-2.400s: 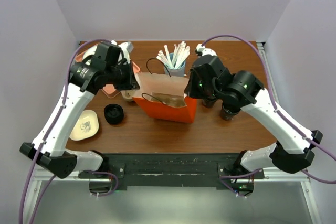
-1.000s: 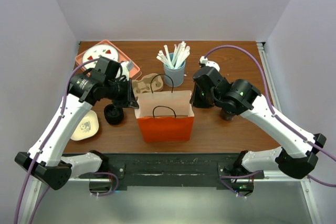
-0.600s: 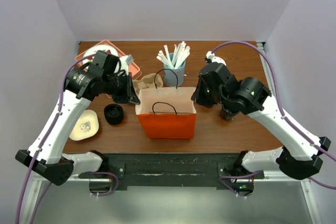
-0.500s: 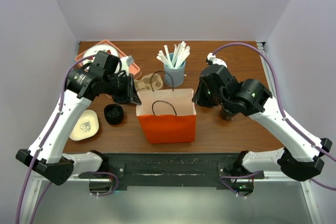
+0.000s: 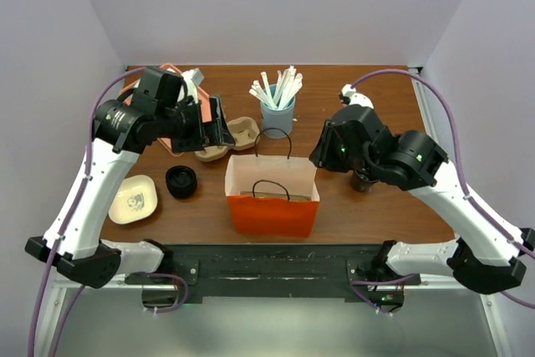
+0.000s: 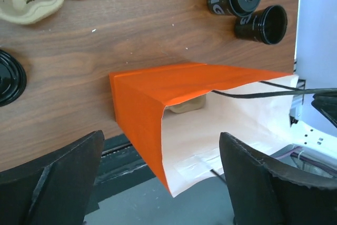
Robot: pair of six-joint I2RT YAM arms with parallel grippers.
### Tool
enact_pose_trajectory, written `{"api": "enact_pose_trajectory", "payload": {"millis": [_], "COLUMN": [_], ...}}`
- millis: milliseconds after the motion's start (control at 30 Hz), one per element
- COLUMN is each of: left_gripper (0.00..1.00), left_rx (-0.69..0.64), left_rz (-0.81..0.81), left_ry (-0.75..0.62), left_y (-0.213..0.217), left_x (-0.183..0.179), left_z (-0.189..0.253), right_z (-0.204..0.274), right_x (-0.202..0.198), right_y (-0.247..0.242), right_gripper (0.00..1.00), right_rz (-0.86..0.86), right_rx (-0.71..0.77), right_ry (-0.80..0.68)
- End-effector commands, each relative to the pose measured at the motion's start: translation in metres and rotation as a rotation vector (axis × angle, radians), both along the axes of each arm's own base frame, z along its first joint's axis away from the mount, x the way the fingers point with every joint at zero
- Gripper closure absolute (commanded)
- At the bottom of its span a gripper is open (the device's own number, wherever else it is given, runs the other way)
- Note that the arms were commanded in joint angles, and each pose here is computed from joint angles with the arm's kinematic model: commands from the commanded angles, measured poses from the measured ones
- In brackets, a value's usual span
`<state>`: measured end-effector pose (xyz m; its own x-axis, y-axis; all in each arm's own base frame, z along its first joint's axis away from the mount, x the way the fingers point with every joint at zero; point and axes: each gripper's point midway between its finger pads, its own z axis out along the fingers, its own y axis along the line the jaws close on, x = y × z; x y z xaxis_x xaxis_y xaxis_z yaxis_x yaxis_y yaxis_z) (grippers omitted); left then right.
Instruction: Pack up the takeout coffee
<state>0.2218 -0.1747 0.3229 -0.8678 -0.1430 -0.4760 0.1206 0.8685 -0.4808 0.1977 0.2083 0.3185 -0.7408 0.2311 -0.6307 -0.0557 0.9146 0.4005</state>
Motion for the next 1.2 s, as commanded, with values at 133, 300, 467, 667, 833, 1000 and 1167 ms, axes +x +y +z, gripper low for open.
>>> {"api": "enact_pose_trajectory", "payload": {"millis": [133, 300, 467, 667, 833, 1000, 1167], "left_gripper": [0.09, 0.25, 0.31, 0.43, 0.50, 0.70, 1.00], "left_rx": [-0.102, -0.114, -0.170, -0.101, -0.039, -0.017, -0.053], "left_rz": [-0.070, -0.102, -0.161, -0.173, -0.134, -0.146, -0.169], "left_ry": [0.012, 0.065, 0.104, 0.118, 0.088, 0.057, 0.008], "left_y": [-0.006, -0.001, -0.017, -0.033, -0.034, -0.039, -0.049], "left_x": [-0.029, -0.056, -0.070, -0.063, -0.041, -0.028, -0.021], "left_z": [-0.008, -0.035, -0.047, -0.062, -0.066, -0.061, -0.050], "right_z": [0.036, 0.038, 0.038, 0.033, 0.023, 0.029, 0.036], "right_x": [-0.012, -0.016, -0.016, -0.016, -0.018, -0.015, -0.008], "right_y": [-0.036, -0.046, -0.044, -0.040, -0.035, -0.036, -0.042], "right_gripper": [0.43, 0.01, 0.01, 0.01, 0.03, 0.08, 0.11], "right_rz": [-0.055, -0.070, -0.017, 0.009, 0.037, 0.077, 0.079], "right_rx": [0.111, 0.116, 0.048, 0.064, 0.051, -0.010, -0.088], "right_ry": [-0.147, -0.165, -0.158, -0.179, -0.154, -0.178, -0.200]}}
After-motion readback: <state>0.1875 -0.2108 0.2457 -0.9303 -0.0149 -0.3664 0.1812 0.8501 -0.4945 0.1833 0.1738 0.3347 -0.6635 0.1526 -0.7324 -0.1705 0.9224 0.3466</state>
